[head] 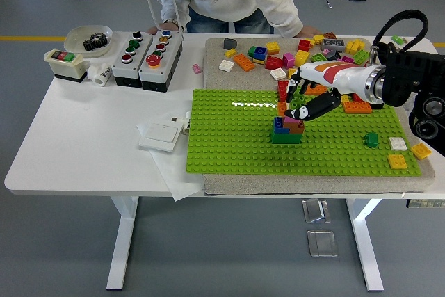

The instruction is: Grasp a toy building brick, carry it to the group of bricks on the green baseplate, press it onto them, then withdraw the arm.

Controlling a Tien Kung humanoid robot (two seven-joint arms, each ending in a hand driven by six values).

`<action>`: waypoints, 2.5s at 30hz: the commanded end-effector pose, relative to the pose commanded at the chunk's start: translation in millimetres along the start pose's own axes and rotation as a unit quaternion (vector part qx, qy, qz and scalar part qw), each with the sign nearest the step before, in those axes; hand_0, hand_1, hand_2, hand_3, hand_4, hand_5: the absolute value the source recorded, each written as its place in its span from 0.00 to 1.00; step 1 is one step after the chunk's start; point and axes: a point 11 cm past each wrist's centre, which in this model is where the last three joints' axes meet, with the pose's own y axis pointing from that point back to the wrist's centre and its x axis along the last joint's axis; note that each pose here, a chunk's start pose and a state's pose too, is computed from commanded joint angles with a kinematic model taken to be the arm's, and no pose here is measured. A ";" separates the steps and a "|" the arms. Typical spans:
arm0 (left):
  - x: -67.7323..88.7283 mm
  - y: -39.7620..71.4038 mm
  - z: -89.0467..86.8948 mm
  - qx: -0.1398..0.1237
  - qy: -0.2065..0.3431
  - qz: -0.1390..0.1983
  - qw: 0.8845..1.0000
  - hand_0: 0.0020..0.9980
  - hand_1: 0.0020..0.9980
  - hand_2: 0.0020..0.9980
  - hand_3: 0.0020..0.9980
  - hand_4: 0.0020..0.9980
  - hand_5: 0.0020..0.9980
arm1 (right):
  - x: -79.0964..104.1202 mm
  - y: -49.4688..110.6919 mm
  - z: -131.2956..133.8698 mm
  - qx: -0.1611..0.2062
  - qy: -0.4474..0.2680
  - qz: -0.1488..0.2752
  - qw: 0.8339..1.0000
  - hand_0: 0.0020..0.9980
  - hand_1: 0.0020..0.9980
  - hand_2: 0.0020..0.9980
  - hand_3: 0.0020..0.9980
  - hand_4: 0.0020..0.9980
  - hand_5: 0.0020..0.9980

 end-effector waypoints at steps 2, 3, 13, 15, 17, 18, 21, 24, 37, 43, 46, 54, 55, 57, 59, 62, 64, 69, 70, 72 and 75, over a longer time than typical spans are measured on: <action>-0.1 0.1 0.3 0.000 0.000 0.000 1.000 0.86 0.80 0.81 0.61 0.69 0.62 | -0.4 -0.5 1.4 -0.002 -0.001 0.000 1.000 0.69 0.66 0.72 0.57 0.77 0.44; -0.2 0.1 0.5 -0.001 0.000 0.000 1.000 0.86 0.80 0.81 0.61 0.69 0.62 | -0.3 -0.6 1.8 -0.003 -0.001 0.000 1.000 0.69 0.66 0.72 0.57 0.77 0.44; -0.3 0.3 1.5 -0.001 0.001 -0.001 1.000 0.86 0.80 0.81 0.61 0.69 0.62 | -2.6 -1.8 2.8 -0.004 -0.003 -0.004 1.000 0.68 0.67 0.72 0.57 0.78 0.44; -0.4 0.3 1.7 -0.001 0.001 -0.001 1.000 0.86 0.80 0.81 0.61 0.69 0.62 | -3.7 -2.2 3.1 -0.004 -0.004 -0.006 1.000 0.68 0.67 0.72 0.57 0.78 0.44; -0.4 0.3 1.8 -0.002 0.001 -0.001 1.000 0.86 0.80 0.81 0.61 0.69 0.62 | -4.4 -2.5 3.4 -0.004 -0.005 -0.007 1.000 0.68 0.67 0.72 0.57 0.78 0.44; -0.4 0.3 1.9 -0.002 0.001 -0.001 1.000 0.86 0.80 0.81 0.61 0.69 0.62 | -4.7 -2.7 3.7 -0.005 -0.005 -0.007 1.000 0.68 0.67 0.72 0.57 0.78 0.44; -0.5 0.4 2.1 -0.002 0.002 -0.001 1.000 0.86 0.80 0.81 0.61 0.69 0.62 | -5.3 -3.2 4.2 -0.006 -0.006 -0.007 1.000 0.68 0.67 0.72 0.57 0.78 0.44; -0.7 0.4 2.4 -0.002 0.002 -0.001 1.000 0.86 0.80 0.81 0.61 0.69 0.62 | -5.9 -3.9 4.6 -0.006 -0.007 -0.008 1.000 0.68 0.67 0.72 0.57 0.78 0.44; -0.2 0.1 0.7 0.000 -0.001 0.000 1.000 0.86 0.80 0.81 0.61 0.69 0.62 | -10.1 -6.0 7.2 -0.009 -0.012 -0.014 1.000 0.69 0.67 0.72 0.58 0.79 0.44; 0.1 0.0 -0.3 0.001 -0.002 0.000 1.000 0.86 0.80 0.81 0.61 0.69 0.62 | -10.8 -6.7 10.5 -0.010 -0.025 -0.015 1.000 0.69 0.67 0.72 0.58 0.79 0.44; 0.2 -0.1 -0.9 0.001 -0.003 0.000 1.000 0.86 0.80 0.81 0.61 0.69 0.62 | -10.8 -6.7 11.1 -0.010 -0.027 -0.015 0.999 0.69 0.67 0.72 0.58 0.79 0.44; 0.2 -0.5 -3.0 0.003 -0.004 0.000 1.000 0.86 0.80 0.81 0.61 0.69 0.62 | -14.0 -7.1 12.0 -0.012 -0.029 -0.021 0.999 0.68 0.67 0.72 0.58 0.79 0.44; 0.2 -0.5 -3.0 0.003 -0.004 0.000 1.000 0.86 0.80 0.81 0.61 0.69 0.62 | -14.2 -7.0 12.2 -0.013 -0.029 -0.022 0.999 0.68 0.67 0.72 0.58 0.79 0.44; 0.1 -0.4 -2.8 0.003 -0.005 0.000 1.000 0.86 0.80 0.81 0.61 0.69 0.62 | -14.1 -6.9 12.2 -0.013 -0.029 -0.022 0.999 0.68 0.67 0.72 0.58 0.79 0.44; 0.1 -0.4 -2.6 0.003 -0.004 0.000 1.000 0.86 0.80 0.81 0.61 0.69 0.62 | -13.1 -6.4 12.2 -0.013 -0.029 -0.021 0.999 0.68 0.67 0.72 0.58 0.79 0.44; 0.1 -0.4 -2.3 0.003 -0.004 0.000 1.000 0.85 0.80 0.81 0.61 0.69 0.62 | -11.2 -5.7 11.8 -0.012 -0.028 -0.018 0.999 0.68 0.67 0.72 0.58 0.79 0.45; 0.0 -0.3 -2.0 0.002 -0.004 0.000 1.000 0.85 0.80 0.81 0.61 0.69 0.62 | -9.5 -5.1 11.4 -0.011 -0.028 -0.015 0.999 0.68 0.67 0.72 0.58 0.79 0.45; 0.2 -0.1 -0.7 0.001 -0.004 -0.001 1.000 0.86 0.80 0.81 0.61 0.69 0.62 | -4.8 -3.2 10.9 -0.010 -0.027 -0.008 1.000 0.68 0.67 0.72 0.58 0.79 0.45; 0.2 -0.1 -0.5 0.001 -0.004 -0.001 1.000 0.86 0.80 0.81 0.61 0.69 0.62 | -4.0 -2.9 10.8 -0.010 -0.027 -0.007 1.000 0.68 0.67 0.72 0.58 0.79 0.45; 0.2 0.0 -0.1 0.001 -0.003 -0.001 1.000 0.86 0.80 0.81 0.61 0.69 0.62 | -1.9 -2.1 10.6 -0.009 -0.027 -0.004 1.000 0.68 0.67 0.72 0.58 0.79 0.45; 0.2 0.1 0.4 0.000 -0.002 -0.001 1.000 0.85 0.80 0.81 0.61 0.69 0.62 | 1.9 -0.7 10.4 -0.008 -0.027 0.003 1.000 0.68 0.67 0.72 0.58 0.80 0.44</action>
